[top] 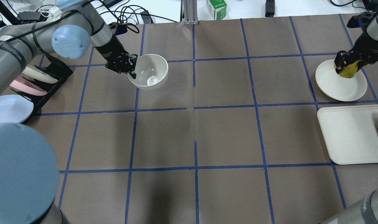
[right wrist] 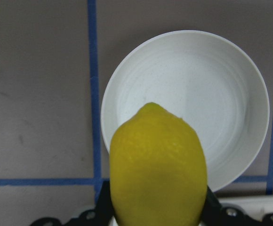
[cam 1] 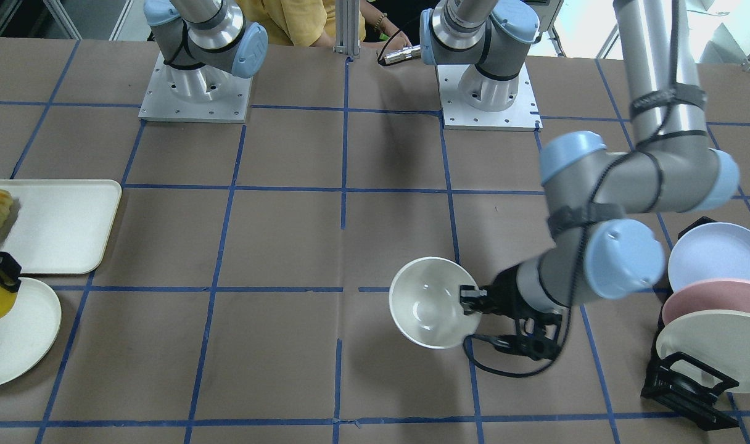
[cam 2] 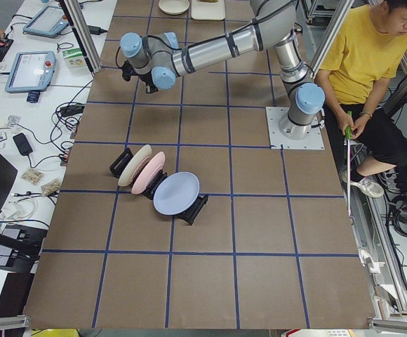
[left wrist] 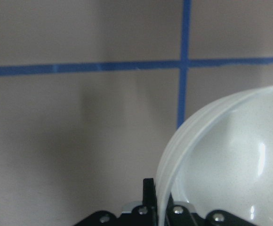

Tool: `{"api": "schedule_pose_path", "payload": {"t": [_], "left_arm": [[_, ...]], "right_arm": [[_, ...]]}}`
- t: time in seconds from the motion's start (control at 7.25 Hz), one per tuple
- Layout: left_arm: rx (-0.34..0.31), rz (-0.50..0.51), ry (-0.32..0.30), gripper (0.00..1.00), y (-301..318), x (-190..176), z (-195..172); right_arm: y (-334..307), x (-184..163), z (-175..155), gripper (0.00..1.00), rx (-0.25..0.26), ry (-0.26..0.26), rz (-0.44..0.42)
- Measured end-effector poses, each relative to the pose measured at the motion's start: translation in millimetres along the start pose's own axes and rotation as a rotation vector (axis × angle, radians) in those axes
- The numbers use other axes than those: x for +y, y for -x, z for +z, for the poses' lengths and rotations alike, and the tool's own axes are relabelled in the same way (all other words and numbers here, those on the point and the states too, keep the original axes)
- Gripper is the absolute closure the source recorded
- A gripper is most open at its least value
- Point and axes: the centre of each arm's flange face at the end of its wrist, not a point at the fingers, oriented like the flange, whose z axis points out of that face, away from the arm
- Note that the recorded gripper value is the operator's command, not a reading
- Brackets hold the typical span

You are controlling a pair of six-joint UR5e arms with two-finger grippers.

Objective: Place bowl and put lemon in it

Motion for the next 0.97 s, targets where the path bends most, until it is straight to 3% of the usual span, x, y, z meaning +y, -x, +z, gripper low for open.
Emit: {"api": "schedule_pose_path", "payload": {"t": [0.28,0.55,0.83,0.97], "left_arm": [[-0.026,-0.024,-0.053,1.00,-92,35,52],[-0.070,-0.034,-0.077,1.00,-128,51,91],[-0.113,-0.027,-0.092,1.00,-127,55,98],[-0.122,-0.024,-0.096,0.22,-123,54,97]], "right_arm": [[74,35,-76,1.00,-0.018,-0.001,0.035],[168,46,-94,1.00,-0.052,0.004,0.049],[246,53,-91,1.00,-0.066,0.018,0.094],[276,56,-85,1.00,-0.067,0.030,0.103]]}}
